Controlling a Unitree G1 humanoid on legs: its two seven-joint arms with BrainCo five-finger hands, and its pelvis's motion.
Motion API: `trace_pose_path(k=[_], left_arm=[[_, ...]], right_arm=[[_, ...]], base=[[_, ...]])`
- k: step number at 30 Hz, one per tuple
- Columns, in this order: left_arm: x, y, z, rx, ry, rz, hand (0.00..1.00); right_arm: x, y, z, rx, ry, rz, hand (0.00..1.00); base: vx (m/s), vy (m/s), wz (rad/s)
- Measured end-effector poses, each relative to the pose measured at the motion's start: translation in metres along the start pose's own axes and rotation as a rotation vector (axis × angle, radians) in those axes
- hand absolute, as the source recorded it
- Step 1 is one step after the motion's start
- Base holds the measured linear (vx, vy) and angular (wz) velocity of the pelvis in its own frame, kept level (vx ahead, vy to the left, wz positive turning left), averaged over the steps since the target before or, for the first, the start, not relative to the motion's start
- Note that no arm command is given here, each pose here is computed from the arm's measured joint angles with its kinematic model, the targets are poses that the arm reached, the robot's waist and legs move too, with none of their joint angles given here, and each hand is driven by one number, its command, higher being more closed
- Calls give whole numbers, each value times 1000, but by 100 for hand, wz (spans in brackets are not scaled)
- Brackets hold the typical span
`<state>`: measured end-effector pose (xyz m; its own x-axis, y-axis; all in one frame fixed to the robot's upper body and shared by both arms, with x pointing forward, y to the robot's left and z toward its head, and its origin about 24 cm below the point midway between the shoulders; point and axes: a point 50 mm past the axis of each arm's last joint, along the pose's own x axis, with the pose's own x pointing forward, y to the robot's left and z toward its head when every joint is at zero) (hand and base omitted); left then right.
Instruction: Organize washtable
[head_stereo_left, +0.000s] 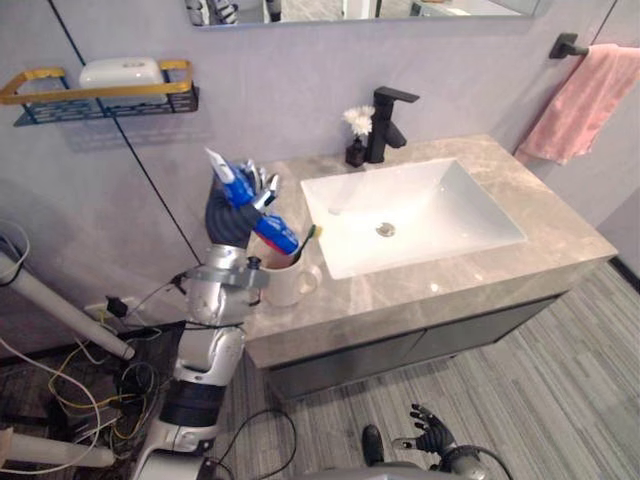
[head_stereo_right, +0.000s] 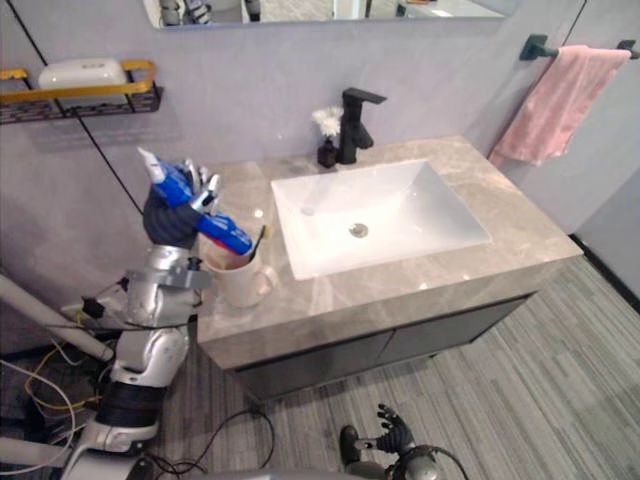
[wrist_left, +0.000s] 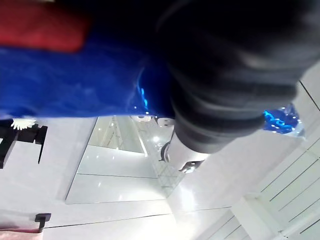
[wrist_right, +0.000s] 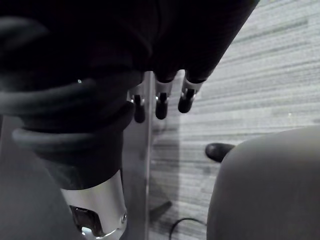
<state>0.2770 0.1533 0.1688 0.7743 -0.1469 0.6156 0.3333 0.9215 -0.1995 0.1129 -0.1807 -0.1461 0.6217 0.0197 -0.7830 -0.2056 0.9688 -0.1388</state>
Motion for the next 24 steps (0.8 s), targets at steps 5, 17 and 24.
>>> trace_pose_path(k=[5,17,24], left_arm=[[0,-2,-1,-2,4,-20,100],[-2,-3,-5,-8,35,-24,100],[-6,-3,-17,-20,92,-16,100]], right_arm=[[0,0,0,0,0,0,0],[0,0,0,-2,0,2,0],[0,1,0,-3,1,3,0]], base=[[0,0,0],[0,0,0],[0,0,0]])
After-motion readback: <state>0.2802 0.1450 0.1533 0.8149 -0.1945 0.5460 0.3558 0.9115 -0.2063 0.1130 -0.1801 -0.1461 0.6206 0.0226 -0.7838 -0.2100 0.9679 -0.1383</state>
